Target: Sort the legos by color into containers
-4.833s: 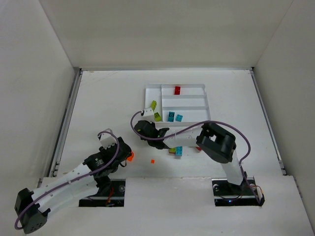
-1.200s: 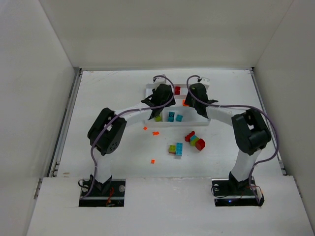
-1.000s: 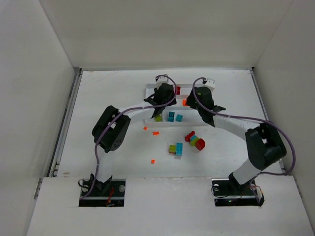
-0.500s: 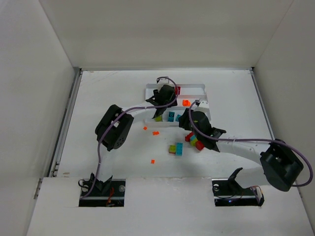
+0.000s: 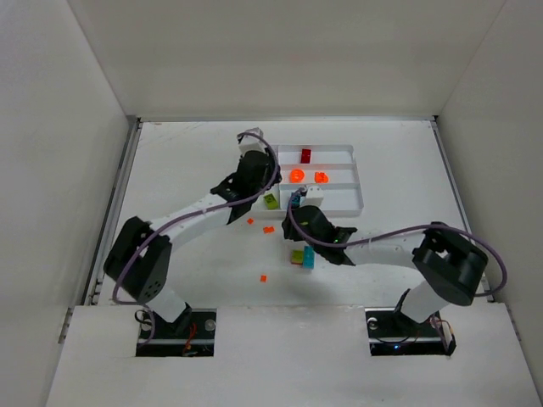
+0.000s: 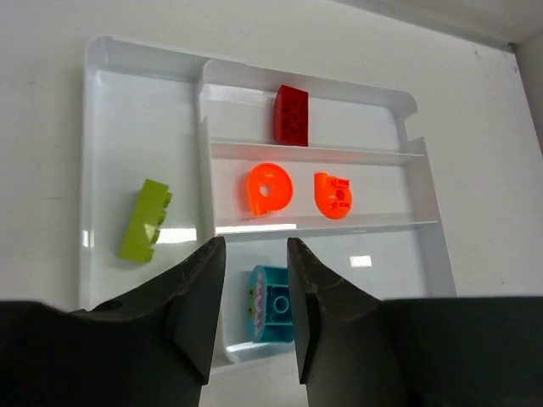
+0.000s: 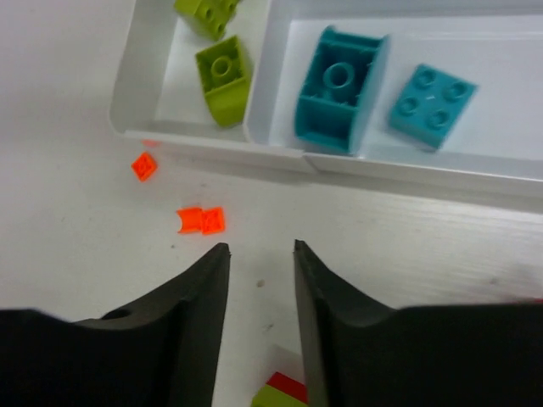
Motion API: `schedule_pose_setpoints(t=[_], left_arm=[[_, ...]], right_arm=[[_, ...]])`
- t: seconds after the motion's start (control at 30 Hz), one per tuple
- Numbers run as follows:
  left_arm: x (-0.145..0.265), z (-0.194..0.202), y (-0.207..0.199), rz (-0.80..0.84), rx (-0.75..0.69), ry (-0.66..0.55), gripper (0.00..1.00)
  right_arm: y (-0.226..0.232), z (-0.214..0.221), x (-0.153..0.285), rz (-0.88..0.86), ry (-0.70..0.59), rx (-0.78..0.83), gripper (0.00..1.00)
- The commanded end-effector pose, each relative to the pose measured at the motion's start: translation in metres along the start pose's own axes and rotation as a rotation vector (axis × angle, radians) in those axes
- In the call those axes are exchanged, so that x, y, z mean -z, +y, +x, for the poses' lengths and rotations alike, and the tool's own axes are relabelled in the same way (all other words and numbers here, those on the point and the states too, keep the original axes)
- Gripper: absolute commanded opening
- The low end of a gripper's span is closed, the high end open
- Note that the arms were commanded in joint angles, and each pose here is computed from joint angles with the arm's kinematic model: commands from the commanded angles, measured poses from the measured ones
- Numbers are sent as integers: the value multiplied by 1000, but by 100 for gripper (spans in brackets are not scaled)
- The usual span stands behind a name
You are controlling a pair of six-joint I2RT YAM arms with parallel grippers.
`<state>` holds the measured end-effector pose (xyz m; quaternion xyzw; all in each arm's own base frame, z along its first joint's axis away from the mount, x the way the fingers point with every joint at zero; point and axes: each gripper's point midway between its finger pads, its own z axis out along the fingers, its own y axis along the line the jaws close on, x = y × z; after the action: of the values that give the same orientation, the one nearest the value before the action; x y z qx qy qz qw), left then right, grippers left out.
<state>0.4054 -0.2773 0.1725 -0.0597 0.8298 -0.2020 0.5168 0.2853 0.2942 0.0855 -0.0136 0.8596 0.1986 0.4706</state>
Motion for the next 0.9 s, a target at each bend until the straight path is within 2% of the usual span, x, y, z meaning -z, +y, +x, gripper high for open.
schedule_pose_setpoints(t=[0.0, 0.13, 0.37, 0.6, 0.87], left_arm=[[28, -7, 30, -27, 31, -44, 32], [53, 19, 76, -97, 35, -19, 32], [72, 78, 133, -200, 33, 77, 35], [62, 97, 132, -185, 16, 119, 40], [51, 108, 130, -194, 2, 143, 42]], right_arm=[[44, -11, -13, -91, -31, 12, 47], [61, 5, -30, -98, 4, 62, 51], [63, 17, -49, -67, 44, 114, 48], [62, 24, -56, -43, 77, 153, 58], [68, 32, -60, -34, 98, 217, 47]])
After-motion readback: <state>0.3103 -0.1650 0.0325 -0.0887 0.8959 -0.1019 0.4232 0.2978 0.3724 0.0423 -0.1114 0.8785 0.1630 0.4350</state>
